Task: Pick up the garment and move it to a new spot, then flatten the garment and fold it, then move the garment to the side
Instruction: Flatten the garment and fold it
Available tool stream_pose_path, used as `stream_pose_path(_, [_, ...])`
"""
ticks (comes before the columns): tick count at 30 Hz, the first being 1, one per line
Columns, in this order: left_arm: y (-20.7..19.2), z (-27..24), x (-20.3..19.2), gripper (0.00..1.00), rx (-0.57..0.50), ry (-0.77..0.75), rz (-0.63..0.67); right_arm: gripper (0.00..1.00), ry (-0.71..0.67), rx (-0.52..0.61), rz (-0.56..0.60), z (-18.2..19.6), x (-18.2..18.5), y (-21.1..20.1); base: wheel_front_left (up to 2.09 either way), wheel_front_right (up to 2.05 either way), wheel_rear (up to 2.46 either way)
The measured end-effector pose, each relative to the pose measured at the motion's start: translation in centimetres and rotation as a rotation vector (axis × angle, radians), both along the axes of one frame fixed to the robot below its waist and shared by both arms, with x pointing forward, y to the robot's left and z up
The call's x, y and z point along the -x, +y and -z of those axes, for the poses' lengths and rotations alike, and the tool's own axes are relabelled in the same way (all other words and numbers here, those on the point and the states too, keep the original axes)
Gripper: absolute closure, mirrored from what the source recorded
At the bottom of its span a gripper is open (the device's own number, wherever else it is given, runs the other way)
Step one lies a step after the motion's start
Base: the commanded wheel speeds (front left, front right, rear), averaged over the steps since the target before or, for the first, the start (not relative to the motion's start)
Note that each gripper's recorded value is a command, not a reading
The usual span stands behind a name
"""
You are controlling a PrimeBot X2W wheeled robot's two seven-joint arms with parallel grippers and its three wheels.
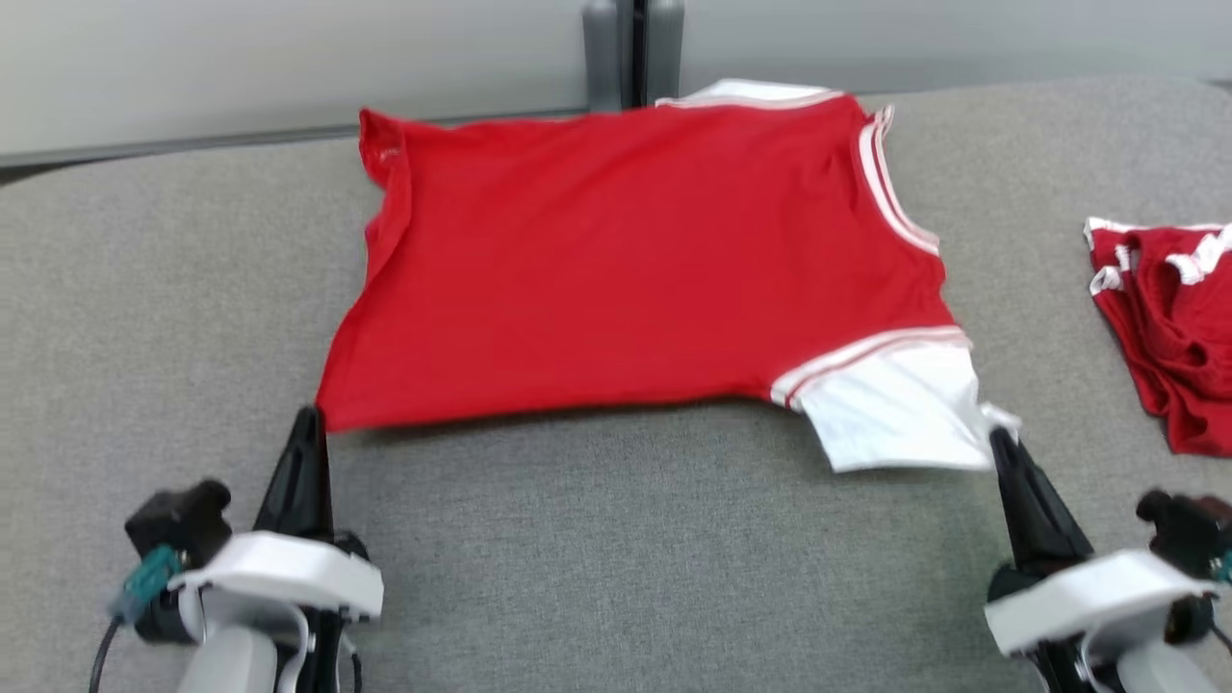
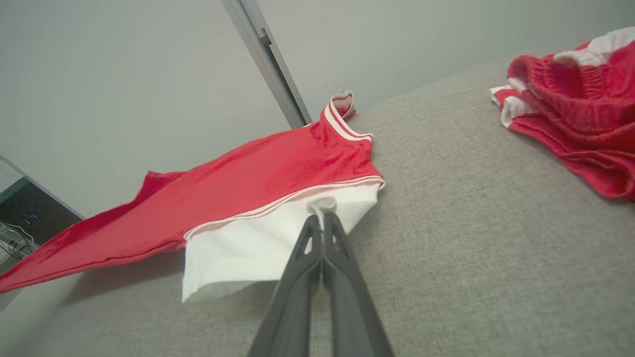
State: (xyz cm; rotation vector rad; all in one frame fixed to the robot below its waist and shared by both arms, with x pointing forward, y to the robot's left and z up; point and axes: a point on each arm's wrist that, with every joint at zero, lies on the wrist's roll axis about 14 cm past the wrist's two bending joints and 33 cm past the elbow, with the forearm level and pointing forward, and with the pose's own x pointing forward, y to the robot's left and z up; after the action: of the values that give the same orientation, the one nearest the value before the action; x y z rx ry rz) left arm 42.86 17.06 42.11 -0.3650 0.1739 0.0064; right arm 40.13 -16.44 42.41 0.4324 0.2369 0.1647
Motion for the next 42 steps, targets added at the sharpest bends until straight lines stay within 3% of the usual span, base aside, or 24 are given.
stream_pose_path(14, [1.1, -2.6, 9.1, 1.00, -0.037, 0.116, -0.019, 1.00, 0.214, 0.060, -0.027, -1.2, 10.7, -0.5, 0.00, 0.00, 0.00])
stream_pose_path(20, [1.1, -3.1, 10.2, 1.00, -0.037, 0.174, -0.004, 1.00, 0.255, 0.071, -0.021, -2.2, 11.8, -0.5, 0.00, 0.00, 0.00])
stream_pose_path(28, [0.5, -2.0, 9.5, 1.00, 0.019, 0.245, -0.001, 1.00, 0.206, 0.082, -0.005, -3.1, 9.2, -0.5, 0.00, 0.00, 0.00])
stream_pose_path(42, [0.2, -0.2, 2.2, 1.00, 0.132, 0.272, 0.030, 1.00, 0.087, 0.137, -0.015, -2.3, -1.4, -1.7, 0.00, 0.00, 0.00])
